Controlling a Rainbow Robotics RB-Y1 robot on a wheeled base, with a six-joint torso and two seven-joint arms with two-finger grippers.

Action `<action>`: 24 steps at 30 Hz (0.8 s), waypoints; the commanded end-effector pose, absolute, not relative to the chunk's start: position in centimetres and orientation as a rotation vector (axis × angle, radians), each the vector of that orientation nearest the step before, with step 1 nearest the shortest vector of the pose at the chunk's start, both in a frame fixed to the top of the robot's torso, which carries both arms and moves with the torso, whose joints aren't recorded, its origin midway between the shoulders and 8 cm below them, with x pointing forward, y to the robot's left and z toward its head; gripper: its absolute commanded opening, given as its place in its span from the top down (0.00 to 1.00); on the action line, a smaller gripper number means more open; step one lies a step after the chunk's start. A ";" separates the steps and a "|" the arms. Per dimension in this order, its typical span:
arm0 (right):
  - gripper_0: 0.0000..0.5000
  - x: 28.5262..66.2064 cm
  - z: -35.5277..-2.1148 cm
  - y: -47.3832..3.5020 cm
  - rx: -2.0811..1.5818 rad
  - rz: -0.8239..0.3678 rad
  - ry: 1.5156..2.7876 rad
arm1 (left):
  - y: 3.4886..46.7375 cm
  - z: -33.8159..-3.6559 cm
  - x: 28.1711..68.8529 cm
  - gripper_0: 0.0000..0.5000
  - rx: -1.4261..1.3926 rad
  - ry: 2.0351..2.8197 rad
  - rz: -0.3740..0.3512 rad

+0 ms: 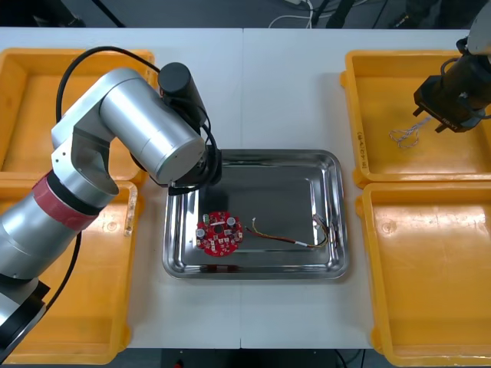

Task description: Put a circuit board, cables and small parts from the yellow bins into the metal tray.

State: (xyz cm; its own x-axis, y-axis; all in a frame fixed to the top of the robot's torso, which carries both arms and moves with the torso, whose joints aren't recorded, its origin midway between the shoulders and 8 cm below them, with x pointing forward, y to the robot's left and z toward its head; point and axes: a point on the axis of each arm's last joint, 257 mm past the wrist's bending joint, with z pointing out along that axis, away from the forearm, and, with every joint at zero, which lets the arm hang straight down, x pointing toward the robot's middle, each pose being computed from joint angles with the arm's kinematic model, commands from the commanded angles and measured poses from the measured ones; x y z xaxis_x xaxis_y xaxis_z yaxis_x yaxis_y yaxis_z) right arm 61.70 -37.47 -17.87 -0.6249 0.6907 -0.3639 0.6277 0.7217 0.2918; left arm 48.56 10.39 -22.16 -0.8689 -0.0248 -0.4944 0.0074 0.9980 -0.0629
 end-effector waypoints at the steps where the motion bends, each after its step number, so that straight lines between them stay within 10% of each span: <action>1: 0.00 63.7 -14.6 -36.3 1.004 0.243 2.402 | 7.9 -22.8 47.3 1.00 0.061 2.618 -0.139; 24: 0.00 65.3 -15.7 -35.1 1.091 0.354 2.321 | 8.8 -25.8 48.4 1.00 0.030 2.621 -0.120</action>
State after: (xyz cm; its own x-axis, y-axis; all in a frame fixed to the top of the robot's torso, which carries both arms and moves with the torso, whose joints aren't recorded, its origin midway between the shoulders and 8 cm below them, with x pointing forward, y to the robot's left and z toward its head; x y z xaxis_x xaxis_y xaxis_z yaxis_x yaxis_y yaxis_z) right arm 63.55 -36.84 -18.71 -0.5461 0.7573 -0.3582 0.6518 0.6527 0.3862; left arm 48.70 10.05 -25.76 -0.8740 -0.0183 -0.4856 0.0179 0.9974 -0.0698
